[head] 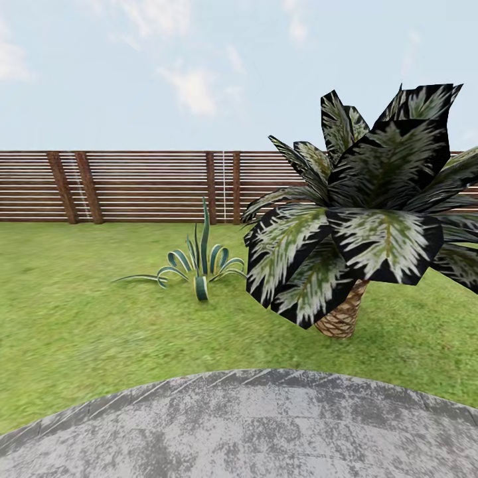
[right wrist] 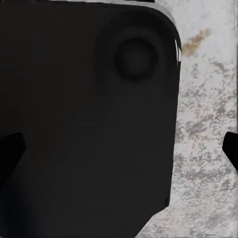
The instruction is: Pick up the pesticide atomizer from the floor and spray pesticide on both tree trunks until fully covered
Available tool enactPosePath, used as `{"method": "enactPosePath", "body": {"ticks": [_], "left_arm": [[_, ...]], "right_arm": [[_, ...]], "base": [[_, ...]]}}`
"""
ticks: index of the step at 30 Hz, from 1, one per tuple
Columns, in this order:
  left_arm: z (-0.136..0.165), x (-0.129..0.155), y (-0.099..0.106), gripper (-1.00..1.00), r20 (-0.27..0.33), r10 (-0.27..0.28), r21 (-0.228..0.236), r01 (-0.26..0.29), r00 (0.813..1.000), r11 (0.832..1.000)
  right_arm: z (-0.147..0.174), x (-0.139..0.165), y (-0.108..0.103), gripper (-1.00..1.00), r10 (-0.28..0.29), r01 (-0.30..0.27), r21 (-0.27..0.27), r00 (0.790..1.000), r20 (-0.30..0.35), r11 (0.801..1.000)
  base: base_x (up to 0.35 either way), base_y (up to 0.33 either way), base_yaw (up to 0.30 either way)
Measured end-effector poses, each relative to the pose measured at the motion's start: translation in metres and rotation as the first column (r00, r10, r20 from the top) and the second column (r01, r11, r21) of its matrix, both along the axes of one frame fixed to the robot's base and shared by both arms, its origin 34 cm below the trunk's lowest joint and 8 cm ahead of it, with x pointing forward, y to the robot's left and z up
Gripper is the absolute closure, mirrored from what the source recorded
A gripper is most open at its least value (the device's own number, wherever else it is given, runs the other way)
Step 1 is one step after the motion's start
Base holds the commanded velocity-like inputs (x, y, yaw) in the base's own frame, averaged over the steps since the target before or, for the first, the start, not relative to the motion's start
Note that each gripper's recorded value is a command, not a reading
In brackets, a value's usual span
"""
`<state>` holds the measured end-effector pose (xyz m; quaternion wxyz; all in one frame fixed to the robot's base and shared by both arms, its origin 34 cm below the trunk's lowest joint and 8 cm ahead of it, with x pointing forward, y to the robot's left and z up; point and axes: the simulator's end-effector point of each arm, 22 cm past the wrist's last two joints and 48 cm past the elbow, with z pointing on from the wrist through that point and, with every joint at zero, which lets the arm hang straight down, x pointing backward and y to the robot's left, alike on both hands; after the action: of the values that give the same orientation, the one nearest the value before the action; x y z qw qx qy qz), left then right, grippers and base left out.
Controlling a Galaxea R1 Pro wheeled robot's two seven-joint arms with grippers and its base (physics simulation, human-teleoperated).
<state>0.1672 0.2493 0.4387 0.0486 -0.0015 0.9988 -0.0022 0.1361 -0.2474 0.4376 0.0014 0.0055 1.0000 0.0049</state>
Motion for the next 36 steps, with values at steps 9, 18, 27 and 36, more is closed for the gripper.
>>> {"method": "enactPosePath", "body": {"ticks": [9, 18, 27, 36], "left_arm": [[0.004, 0.037, -0.015, -1.00, 0.104, -0.002, -0.018, 0.004, 0.995, 1.000], [0.141, 0.350, -0.040, -1.00, 0.767, 0.038, -0.056, 0.008, 0.641, 0.998], [0.159, 0.354, -0.052, -1.00, 0.826, 0.065, -0.081, 0.003, 0.560, 0.997], [0.135, 0.329, -0.052, -1.00, 0.782, 0.092, -0.098, -0.024, 0.616, 0.995]], "right_arm": [[0.001, 0.023, -0.001, -1.00, -0.003, 0.003, -0.005, 0.997, 0.076, 1.000], [0.023, 0.144, -0.003, -1.00, -0.004, 0.007, -0.007, 0.915, 0.403, 1.000], [0.024, 0.149, -0.007, -1.00, 0.000, 0.005, -0.010, 0.911, 0.413, 1.000], [0.024, 0.148, -0.001, -1.00, 0.006, -0.005, -0.004, 0.912, 0.411, 1.000]], "base": [[0.000, 0.000, 0.000], [0.000, 0.000, 0.000], [0.000, 0.000, 0.000], [0.000, 0.000, 0.000]]}}
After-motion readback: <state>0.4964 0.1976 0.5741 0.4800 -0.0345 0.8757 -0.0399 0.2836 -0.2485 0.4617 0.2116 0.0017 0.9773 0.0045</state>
